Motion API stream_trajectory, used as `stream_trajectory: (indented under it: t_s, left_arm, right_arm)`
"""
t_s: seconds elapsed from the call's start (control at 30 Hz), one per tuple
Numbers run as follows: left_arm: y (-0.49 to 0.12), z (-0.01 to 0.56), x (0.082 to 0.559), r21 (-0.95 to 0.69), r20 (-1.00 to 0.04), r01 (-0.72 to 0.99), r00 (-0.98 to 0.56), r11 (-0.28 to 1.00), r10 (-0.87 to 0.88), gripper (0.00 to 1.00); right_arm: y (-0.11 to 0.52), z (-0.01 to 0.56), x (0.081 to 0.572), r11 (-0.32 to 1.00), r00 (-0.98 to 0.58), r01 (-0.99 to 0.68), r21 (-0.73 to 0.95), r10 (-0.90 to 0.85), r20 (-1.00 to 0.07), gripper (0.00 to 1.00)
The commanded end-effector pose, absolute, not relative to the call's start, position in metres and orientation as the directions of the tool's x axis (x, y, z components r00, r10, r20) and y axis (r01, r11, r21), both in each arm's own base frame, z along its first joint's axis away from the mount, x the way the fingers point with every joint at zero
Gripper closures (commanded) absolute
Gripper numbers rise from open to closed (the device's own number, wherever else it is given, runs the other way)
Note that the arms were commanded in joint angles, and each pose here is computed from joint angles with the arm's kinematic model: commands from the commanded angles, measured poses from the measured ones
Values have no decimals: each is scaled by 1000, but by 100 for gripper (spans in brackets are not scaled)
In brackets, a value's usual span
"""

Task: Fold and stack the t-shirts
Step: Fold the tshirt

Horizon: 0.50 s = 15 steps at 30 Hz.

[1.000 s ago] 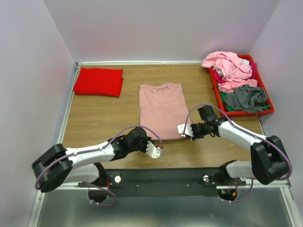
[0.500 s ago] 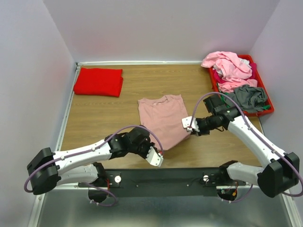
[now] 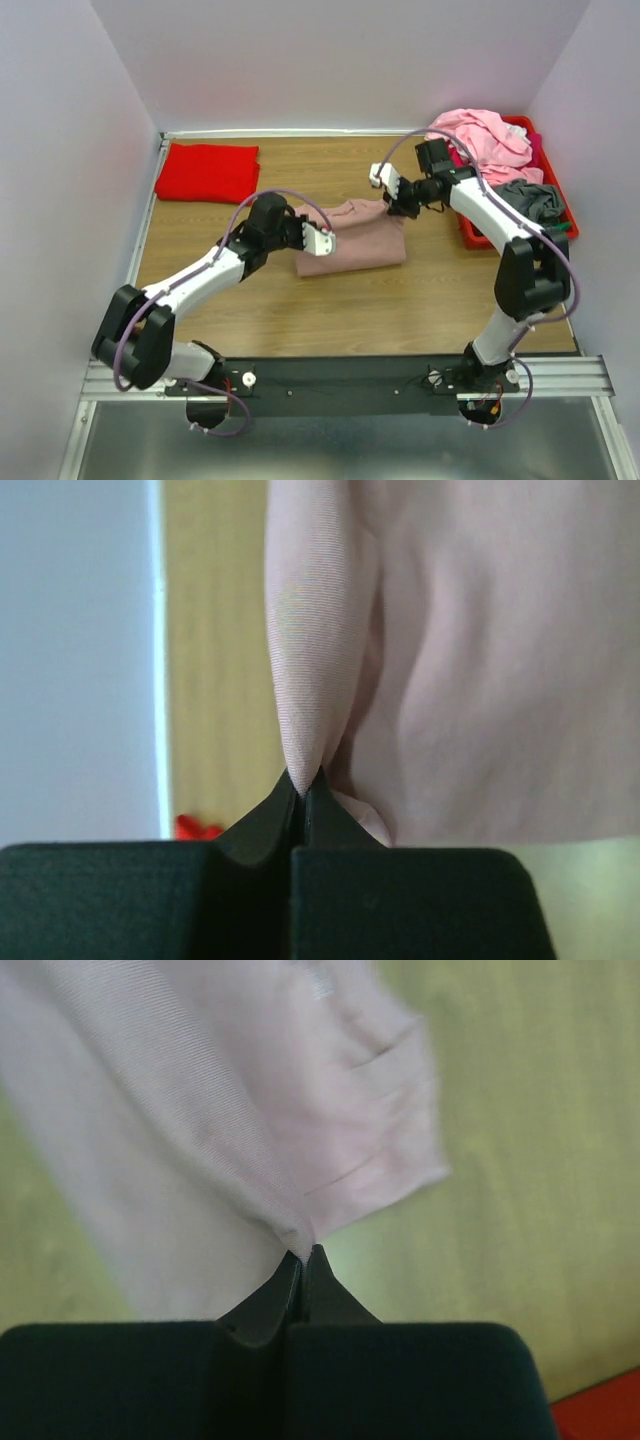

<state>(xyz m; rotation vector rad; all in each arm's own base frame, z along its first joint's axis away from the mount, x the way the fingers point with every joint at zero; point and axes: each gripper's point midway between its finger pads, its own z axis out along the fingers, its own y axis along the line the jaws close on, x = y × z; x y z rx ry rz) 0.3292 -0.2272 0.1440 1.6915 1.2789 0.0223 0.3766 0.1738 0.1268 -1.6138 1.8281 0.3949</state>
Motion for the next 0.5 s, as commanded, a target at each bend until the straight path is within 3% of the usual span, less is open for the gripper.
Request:
stream_trajectory:
  t_s: [0.0, 0.23, 0.47]
  left_arm:
    - [-229, 190, 390, 792, -506, 589, 484, 162, 714, 100]
    - [-202, 174, 461, 811, -489, 530, 381, 248, 785, 100]
    - [-186, 140, 487, 778, -482, 573, 283, 257, 829, 100]
  right_arm:
    - [184, 144, 449, 354, -75, -898, -260, -708, -702, 100]
    - [196, 120, 532, 526, -189, -815, -243, -638, -746, 100]
    - [205, 85, 557, 556, -248, -809, -191, -617, -747, 99]
